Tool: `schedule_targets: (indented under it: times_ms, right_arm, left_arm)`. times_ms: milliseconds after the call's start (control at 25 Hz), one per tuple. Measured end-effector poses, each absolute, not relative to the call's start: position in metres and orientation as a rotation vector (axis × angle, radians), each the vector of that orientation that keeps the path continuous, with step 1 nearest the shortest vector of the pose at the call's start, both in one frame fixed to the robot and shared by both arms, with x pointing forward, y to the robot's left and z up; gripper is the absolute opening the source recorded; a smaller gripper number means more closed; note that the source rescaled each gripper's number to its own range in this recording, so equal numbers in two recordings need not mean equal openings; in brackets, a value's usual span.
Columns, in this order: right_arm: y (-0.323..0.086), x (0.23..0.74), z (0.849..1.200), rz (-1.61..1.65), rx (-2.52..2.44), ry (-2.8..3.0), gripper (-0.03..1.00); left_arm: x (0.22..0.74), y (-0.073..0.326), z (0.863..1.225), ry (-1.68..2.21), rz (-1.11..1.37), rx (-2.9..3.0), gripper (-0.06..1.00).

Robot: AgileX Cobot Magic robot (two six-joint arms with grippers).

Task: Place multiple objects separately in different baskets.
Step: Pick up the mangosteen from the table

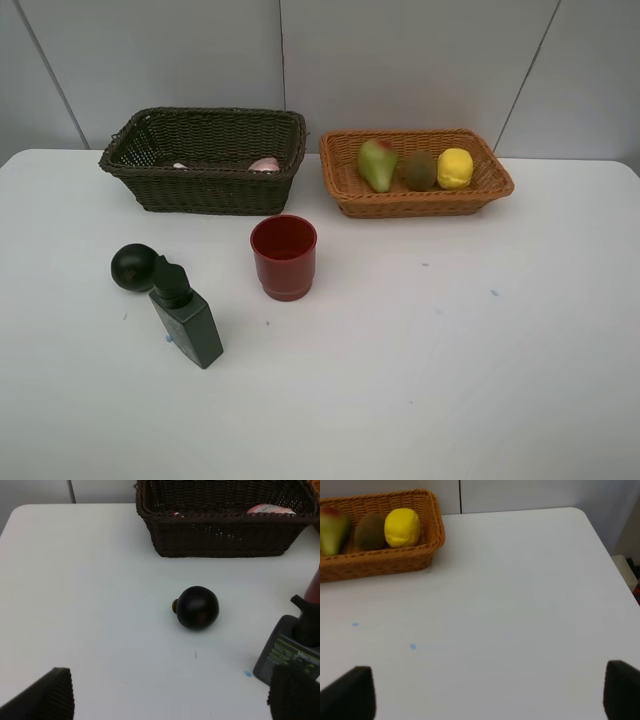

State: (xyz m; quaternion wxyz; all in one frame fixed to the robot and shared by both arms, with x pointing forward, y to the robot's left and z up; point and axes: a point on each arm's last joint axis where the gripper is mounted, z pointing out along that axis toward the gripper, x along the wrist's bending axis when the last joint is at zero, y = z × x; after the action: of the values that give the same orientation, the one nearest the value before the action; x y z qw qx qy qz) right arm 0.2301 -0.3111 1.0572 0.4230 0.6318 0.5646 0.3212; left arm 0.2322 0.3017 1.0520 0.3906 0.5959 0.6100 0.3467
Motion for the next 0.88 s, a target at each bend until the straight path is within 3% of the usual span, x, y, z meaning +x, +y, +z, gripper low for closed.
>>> schedule_targets:
  times_ms: [880]
  right_arm:
    - [-0.311, 0.2301, 1.0572, 0.805, 1.582, 1.414, 1.0]
  left_arm:
    - [0.2322, 0.3017, 1.052, 1.55, 0.881, 1.514, 1.0]
